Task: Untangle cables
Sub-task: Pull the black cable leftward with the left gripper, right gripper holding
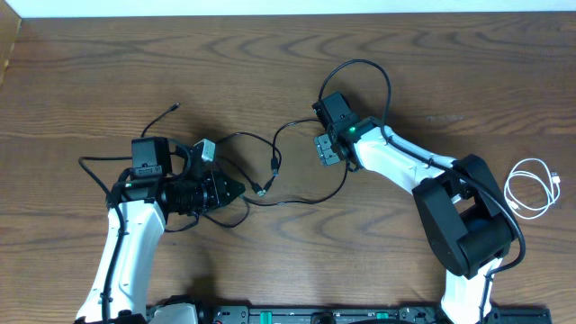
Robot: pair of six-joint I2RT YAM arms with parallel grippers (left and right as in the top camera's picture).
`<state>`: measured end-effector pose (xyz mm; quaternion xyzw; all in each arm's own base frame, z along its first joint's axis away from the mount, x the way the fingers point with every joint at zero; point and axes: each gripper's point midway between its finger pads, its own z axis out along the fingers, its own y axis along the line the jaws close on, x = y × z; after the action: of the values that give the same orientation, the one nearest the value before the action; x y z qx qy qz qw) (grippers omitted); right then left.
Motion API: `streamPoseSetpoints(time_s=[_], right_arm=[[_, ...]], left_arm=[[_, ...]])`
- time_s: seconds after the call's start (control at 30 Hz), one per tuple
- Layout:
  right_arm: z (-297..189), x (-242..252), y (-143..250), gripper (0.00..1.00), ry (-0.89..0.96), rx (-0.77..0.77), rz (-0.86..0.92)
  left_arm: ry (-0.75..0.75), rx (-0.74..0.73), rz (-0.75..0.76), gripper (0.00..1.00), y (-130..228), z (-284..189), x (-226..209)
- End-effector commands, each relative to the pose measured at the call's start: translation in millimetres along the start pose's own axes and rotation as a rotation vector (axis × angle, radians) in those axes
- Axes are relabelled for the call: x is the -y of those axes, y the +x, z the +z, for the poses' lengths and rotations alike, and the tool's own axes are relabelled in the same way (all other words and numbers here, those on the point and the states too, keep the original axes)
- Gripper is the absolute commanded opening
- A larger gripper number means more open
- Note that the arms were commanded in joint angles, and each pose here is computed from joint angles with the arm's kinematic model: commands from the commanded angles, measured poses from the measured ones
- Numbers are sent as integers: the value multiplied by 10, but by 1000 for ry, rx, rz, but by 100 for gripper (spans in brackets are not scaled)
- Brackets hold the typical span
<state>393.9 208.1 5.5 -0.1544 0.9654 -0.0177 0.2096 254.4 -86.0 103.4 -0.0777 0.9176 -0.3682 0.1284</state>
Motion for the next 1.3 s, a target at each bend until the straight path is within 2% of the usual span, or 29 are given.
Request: streamPoseSetpoints(time_s=[0.0,0.13,0.23,0.5,0.73,0.9,1.0,1.27], right_arm=[[10,-36,55,75,-13,-16,-4],[10,-36,55,74,-13,-16,-4],[10,-36,55,74,-13,-16,-4],[9,-47,55,71,-19,-16,-4],[9,-48,55,51,-19,-16,-3],[9,-48,55,38,-19,-16,-3],[9,-48,54,38,-19,-16,-3],[10,-46,54,39,-19,-16,-3]], left_arm=[[-9,-4,13,19,14,10,-38],[-17,-2,14,19,12,10,-52],[-49,2,12,9,4,8,-108],[-419,71,-159,8,-38,-142,-731],[-474,77,-177,8,-21,-176,-824],[-606,111,-245,8,-1,-283,-1040],[-674,117,-288,8,68,-310,-1180],[-723,94,-327,8,189,-240,-1360]])
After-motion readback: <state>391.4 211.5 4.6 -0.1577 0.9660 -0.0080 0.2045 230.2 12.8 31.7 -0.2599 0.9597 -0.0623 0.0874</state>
